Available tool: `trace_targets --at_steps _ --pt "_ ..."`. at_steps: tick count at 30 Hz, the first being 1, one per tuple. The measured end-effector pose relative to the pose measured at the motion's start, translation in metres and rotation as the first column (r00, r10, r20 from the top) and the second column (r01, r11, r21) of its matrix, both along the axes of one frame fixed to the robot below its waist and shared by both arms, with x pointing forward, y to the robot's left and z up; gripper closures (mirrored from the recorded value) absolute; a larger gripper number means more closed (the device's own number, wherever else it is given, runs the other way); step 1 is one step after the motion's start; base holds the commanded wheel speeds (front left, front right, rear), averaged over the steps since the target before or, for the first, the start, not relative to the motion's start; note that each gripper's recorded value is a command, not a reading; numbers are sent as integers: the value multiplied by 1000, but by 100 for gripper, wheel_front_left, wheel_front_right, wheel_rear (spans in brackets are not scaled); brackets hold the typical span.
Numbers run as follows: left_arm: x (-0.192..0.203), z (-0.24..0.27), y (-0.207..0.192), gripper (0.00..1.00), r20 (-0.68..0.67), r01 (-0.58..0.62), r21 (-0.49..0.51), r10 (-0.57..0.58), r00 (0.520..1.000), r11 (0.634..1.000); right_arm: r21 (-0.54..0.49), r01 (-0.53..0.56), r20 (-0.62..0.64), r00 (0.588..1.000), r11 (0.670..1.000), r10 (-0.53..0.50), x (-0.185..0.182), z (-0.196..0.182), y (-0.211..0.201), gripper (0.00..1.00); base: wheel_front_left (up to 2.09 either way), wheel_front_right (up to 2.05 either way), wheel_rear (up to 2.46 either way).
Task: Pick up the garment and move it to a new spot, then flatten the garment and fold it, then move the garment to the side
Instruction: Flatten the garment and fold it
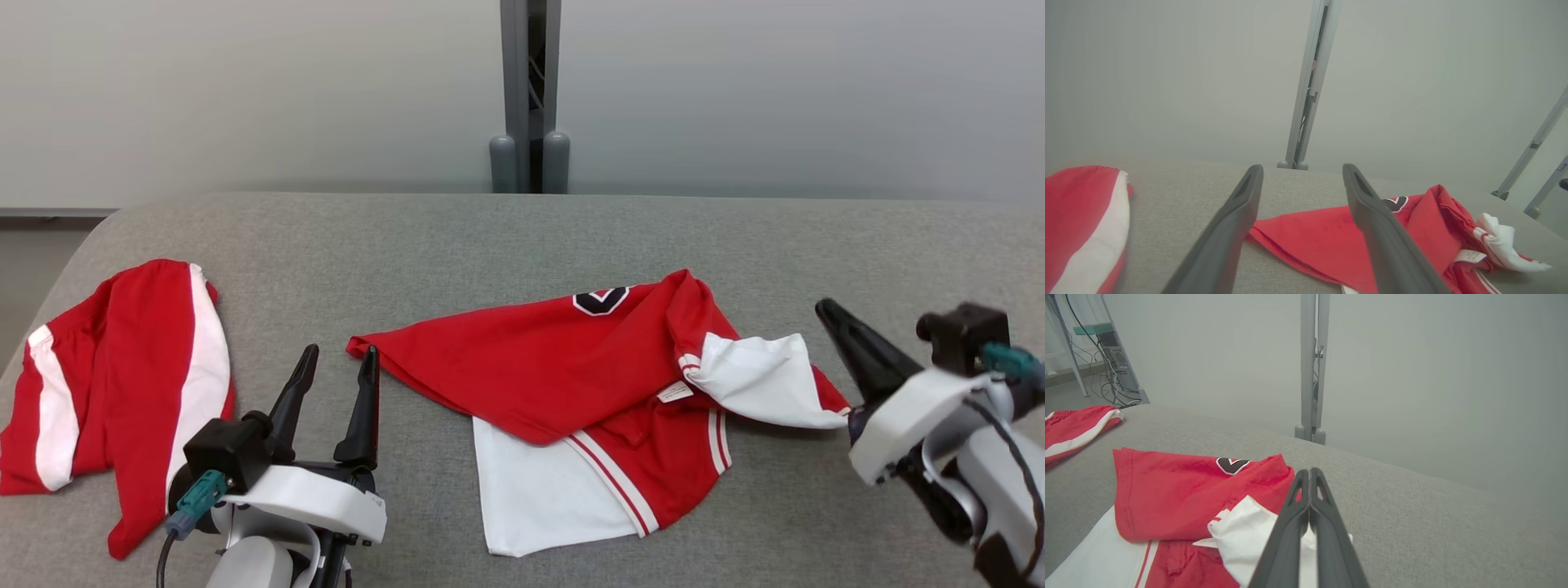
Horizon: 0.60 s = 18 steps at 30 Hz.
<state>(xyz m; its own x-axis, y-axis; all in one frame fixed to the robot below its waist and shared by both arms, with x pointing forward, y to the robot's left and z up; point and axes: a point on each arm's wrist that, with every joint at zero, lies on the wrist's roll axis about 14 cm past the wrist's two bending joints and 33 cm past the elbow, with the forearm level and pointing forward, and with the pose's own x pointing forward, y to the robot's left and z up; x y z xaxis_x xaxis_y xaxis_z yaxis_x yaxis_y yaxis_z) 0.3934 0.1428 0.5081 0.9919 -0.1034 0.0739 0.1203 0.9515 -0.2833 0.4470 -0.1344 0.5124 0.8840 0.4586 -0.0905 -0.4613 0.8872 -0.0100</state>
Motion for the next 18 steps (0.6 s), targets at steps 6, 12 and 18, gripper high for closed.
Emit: trace_targets --at_steps 6,12,18 --pt "0 2 -5 0 6 11 -2 -11 1000 1000 73 60 7 998 995 -61 -26 -10 -5 100 0 0 0" --pt "-2 1 -8 0 2 20 -3 -20 1000 1000 125 109 0 994 986 -110 -44 -18 -7 100 0 0 0" --pt "-4 0 -5 0 1 11 -6 -11 1000 1000 159 157 -4 987 975 -158 -55 -22 -10 100 0 0 0"
